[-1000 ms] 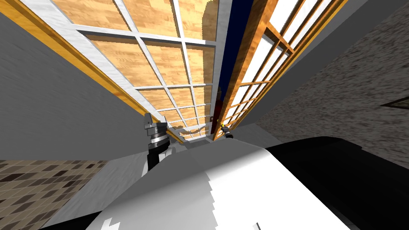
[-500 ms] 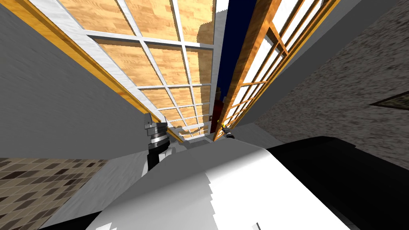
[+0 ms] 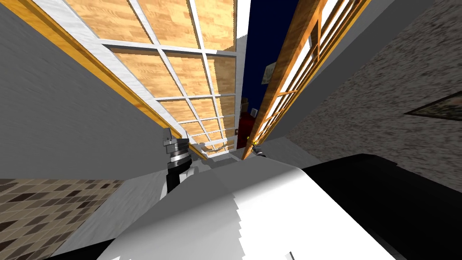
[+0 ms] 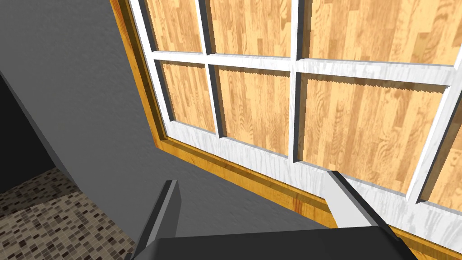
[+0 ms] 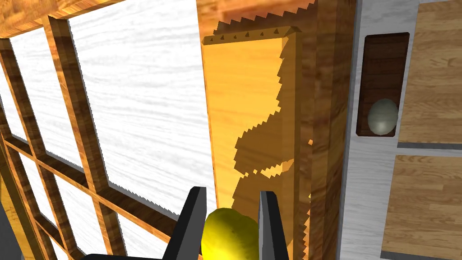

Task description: Pull the door open

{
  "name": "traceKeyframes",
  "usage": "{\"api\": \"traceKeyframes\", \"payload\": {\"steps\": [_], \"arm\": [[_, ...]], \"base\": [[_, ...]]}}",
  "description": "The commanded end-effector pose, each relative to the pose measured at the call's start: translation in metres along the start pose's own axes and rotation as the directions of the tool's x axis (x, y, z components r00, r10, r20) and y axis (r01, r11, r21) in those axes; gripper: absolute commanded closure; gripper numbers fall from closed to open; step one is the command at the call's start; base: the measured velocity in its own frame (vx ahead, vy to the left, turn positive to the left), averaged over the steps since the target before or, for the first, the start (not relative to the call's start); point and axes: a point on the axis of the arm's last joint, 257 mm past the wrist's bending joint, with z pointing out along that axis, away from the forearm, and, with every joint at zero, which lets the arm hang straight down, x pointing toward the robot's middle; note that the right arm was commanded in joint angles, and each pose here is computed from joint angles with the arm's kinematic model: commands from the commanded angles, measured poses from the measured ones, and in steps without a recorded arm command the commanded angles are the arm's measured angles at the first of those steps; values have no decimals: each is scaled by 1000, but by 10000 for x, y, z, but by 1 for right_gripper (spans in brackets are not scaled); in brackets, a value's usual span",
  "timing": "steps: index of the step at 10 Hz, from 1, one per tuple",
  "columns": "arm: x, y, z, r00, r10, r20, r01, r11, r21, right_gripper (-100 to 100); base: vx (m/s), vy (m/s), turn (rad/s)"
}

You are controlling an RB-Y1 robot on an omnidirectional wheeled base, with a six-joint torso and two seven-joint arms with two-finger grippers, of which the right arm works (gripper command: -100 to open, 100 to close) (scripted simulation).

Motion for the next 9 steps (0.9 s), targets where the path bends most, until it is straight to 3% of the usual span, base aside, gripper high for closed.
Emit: {"api": "traceKeyframes", "payload": {"steps": [1, 3, 5, 6, 9], "arm": [[-8, -187, -54, 1000, 30, -8, -29, 999, 34, 100], [1, -217, -79, 999, 41, -10, -41, 998, 40, 100], [34, -339, -181, 996, 88, -15, -87, 994, 63, 100], [-55, -140, -132, 999, 45, 6, -45, 999, -4, -100], [-100, -74, -124, 1000, 27, 16, -26, 999, -36, -100]], "base": [[-68, -12, 33], [-73, -18, 13], [-105, -15, -2], [-140, -102, 175], [-94, -126, 76]]}}
